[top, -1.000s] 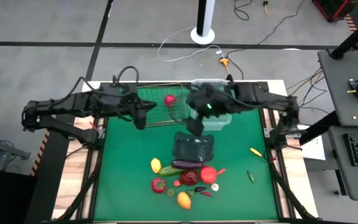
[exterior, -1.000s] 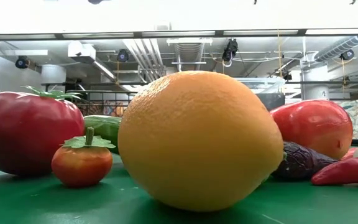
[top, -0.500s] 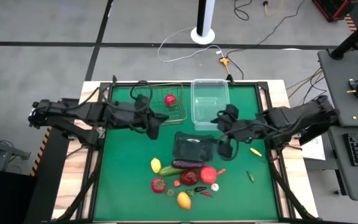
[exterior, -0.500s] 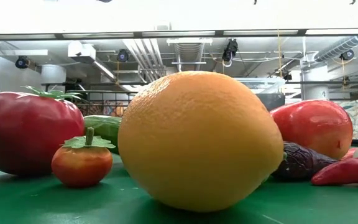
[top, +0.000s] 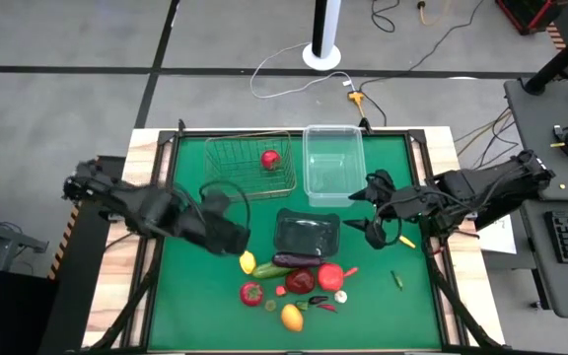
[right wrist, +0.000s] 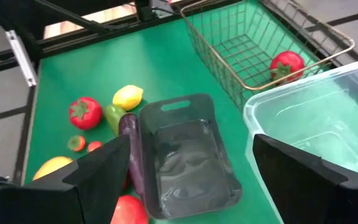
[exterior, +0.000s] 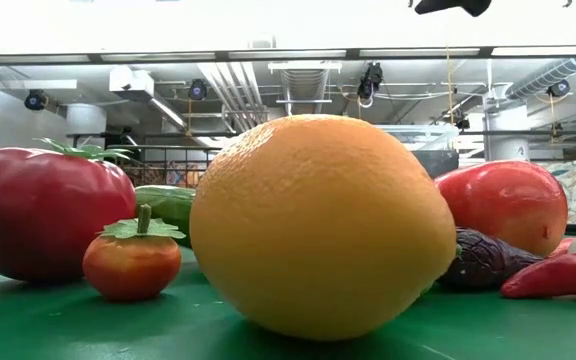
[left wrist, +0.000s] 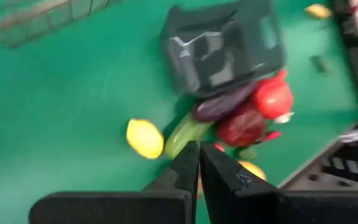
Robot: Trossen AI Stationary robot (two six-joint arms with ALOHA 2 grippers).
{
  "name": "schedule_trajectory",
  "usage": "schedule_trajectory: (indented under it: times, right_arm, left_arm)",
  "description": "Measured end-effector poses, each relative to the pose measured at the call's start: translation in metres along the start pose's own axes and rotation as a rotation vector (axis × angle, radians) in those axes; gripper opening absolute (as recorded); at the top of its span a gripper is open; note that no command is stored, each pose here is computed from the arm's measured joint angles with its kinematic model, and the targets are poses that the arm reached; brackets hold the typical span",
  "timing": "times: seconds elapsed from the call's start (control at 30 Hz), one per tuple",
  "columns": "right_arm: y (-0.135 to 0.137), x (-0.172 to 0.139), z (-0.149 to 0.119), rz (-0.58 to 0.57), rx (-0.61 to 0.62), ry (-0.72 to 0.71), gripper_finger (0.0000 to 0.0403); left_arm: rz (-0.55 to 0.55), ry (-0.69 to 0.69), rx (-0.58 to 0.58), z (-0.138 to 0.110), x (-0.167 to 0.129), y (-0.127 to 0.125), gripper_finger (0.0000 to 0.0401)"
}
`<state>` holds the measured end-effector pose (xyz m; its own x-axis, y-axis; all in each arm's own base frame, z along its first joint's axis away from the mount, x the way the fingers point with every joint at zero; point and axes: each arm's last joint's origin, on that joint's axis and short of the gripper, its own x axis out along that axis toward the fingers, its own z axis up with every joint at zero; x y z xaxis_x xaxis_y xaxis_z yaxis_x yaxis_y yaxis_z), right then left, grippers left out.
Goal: Sort produce into baskets
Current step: Put the lemon into the wire basket
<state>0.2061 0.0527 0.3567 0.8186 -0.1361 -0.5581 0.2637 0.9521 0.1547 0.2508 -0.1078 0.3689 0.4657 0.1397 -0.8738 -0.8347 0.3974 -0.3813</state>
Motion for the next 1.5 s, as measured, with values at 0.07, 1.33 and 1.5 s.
schedule_trajectory:
  times: [0.07, 1.33, 1.5]
  right_arm:
    - [0.001, 0.001, 0.002, -0.009, 0.005, -0.012, 0.0331]
    - [0.008, 0.015, 0.003, -0.007, 0.105, 0.005, 0.0341]
    - [0.008, 0.015, 0.003, -0.004, 0.106, 0.006, 0.0343]
  left_arm:
    - [0.044, 0.013, 0.011, -0.011, 0.014, -0.01, 0.0002]
    - [0.502, 0.096, -0.086, -0.04, 0.144, -0.015, 0.0259]
    - [0.461, 0.106, -0.106, -0.047, 0.162, -0.008, 0.0243]
